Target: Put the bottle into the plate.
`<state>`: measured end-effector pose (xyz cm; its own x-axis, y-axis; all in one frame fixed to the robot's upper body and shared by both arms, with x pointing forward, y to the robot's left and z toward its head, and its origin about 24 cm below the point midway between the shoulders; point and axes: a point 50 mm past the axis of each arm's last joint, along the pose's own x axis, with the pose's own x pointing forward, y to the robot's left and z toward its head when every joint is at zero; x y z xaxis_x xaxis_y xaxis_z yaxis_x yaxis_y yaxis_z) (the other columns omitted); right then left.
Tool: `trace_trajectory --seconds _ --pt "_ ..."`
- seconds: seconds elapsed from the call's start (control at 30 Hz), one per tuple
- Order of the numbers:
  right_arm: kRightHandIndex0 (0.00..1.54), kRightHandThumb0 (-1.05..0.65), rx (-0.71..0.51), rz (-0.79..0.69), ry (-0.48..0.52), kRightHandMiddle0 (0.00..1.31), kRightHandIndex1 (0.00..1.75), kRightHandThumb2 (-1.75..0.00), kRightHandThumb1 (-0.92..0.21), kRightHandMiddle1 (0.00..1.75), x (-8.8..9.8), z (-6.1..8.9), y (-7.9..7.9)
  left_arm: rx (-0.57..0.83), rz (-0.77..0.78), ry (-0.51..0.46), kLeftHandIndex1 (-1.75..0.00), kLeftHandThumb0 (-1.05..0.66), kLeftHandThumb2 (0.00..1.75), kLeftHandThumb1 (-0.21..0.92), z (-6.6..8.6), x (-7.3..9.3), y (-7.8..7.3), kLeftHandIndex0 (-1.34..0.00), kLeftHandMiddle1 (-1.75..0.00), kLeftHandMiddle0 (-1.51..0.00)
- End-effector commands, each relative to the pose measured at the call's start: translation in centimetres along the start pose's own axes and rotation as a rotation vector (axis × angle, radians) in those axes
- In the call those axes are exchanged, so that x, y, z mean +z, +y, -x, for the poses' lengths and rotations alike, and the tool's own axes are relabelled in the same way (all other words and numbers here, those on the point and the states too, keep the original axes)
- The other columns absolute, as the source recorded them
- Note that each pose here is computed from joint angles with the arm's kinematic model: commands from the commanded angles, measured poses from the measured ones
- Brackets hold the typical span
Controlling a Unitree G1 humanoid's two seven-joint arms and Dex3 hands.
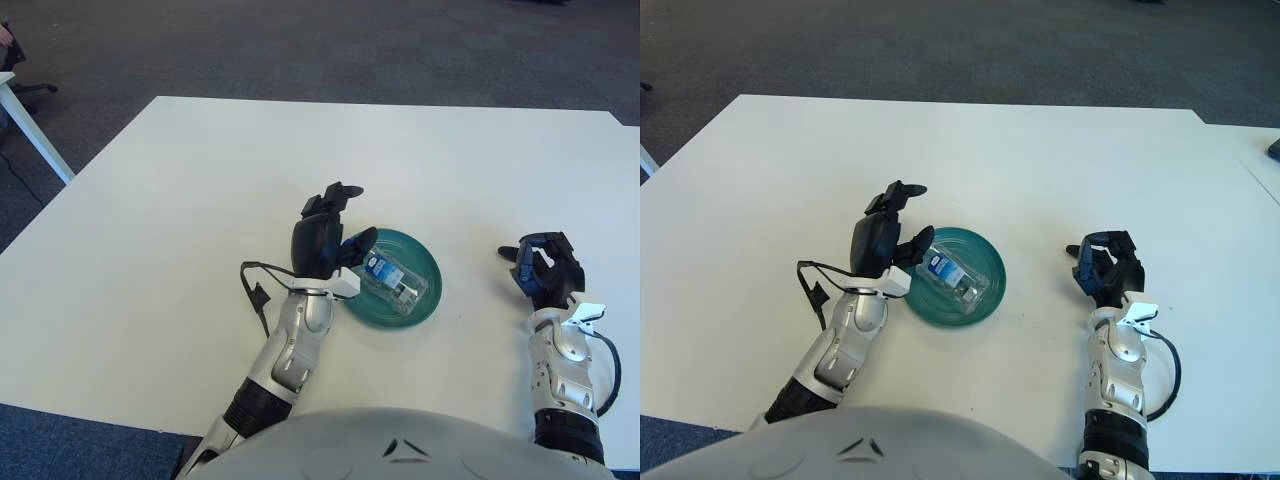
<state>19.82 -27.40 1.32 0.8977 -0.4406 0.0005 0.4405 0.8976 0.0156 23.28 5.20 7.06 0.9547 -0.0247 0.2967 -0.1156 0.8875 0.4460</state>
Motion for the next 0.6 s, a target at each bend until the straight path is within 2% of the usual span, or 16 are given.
trace_trajectory --seconds 0.0,0.1,0.3,0.47,0.57 --pt "0.48 -0.36 0.002 -0.018 0.051 0.3 1.13 -0.6 -0.83 1.68 -0.9 0.5 0.4 0.005 0.066 0.031 -1.64 -0.43 0.89 0.61 -0.2 -0.9 0.8 -0.46 -1.53 -0.65" --pt "0.48 -0.36 0.007 -0.019 0.046 0.3 1.14 -0.6 -0.83 1.68 -0.8 0.6 0.7 0.009 0.102 0.04 -1.66 -0.42 0.94 0.57 -0.2 -1.4 1.7 -0.48 -1.64 -0.73" --pt "0.47 -0.35 0.027 -0.024 0.044 0.3 1.14 -0.53 -0.87 1.66 -0.8 0.5 0.9 0.031 0.136 0.019 -1.68 -0.42 0.98 0.54 0.0 -1.7 2.4 -0.49 -1.69 -0.85" --pt "0.46 -0.35 0.042 -0.025 0.046 0.32 1.15 -0.51 -0.87 1.64 -0.9 0.3 1.1 0.039 0.129 0.013 -1.69 -0.42 1.02 0.52 0.3 -1.9 2.8 -0.49 -1.67 -0.89" --pt "0.47 -0.12 0.053 -0.028 0.052 0.3 1.41 -0.63 -0.77 1.59 -1.1 0.2 1.3 0.037 0.132 0.022 -1.68 -0.42 1.01 0.52 0.6 -2.0 3.0 -0.5 -1.68 -0.92"
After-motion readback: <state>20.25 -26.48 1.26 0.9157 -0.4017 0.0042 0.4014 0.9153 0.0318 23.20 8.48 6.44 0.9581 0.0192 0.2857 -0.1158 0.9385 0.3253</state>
